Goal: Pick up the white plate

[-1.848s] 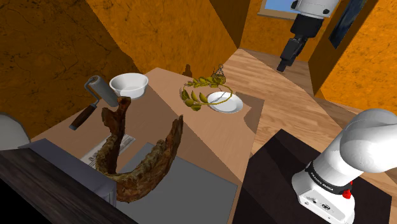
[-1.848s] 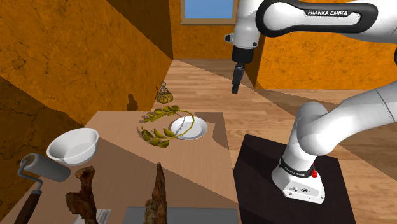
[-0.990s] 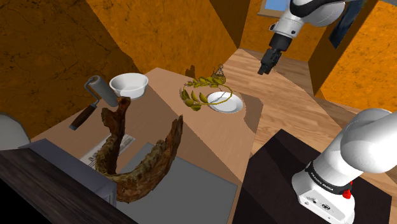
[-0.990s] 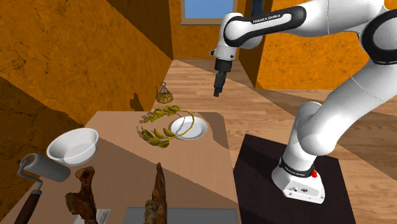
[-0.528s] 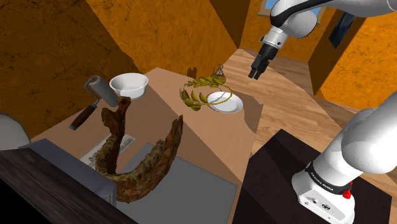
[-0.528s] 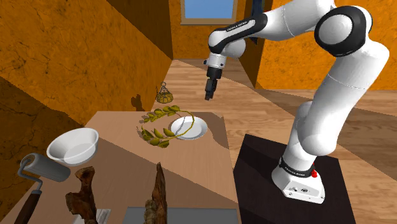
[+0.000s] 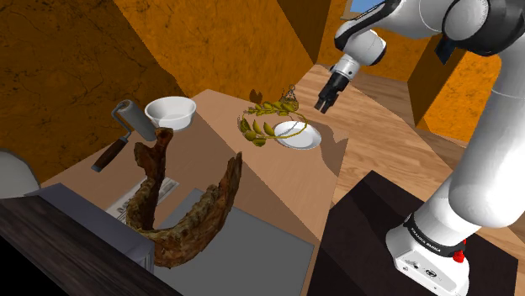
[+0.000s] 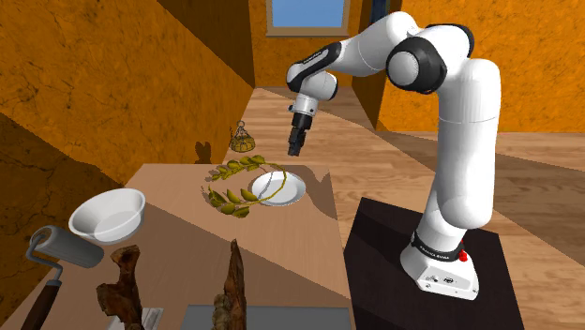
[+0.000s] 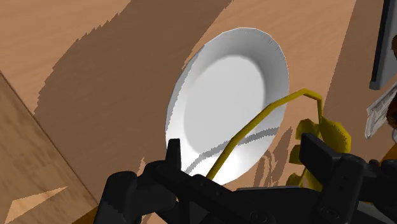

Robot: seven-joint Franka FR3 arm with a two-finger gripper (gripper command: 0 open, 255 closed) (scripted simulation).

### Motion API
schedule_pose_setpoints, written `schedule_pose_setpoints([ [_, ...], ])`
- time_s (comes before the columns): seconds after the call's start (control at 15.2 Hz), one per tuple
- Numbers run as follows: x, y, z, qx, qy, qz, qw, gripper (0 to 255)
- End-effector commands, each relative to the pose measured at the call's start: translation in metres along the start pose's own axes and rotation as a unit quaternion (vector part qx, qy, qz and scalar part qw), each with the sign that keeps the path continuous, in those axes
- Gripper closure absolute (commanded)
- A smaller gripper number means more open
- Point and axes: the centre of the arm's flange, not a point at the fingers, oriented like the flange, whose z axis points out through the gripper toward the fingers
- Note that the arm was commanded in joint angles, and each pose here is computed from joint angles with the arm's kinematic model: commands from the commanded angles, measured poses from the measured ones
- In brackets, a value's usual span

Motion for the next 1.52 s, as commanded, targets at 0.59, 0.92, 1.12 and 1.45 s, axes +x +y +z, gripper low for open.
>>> schedule_pose_setpoints([
  [0.59, 0.03, 0.072, 0.059, 0.047, 0.006, 0.001, 0.9989, 0],
  [0.92, 0.028, 0.076, 0.066, 0.047, 0.005, 0.001, 0.9989, 255],
  [1.12, 0.028, 0.076, 0.066, 0.047, 0.005, 0.001, 0.9989, 255],
  [1.45, 0.029, 0.077, 0.066, 0.047, 0.006, 0.001, 0.9989, 255],
])
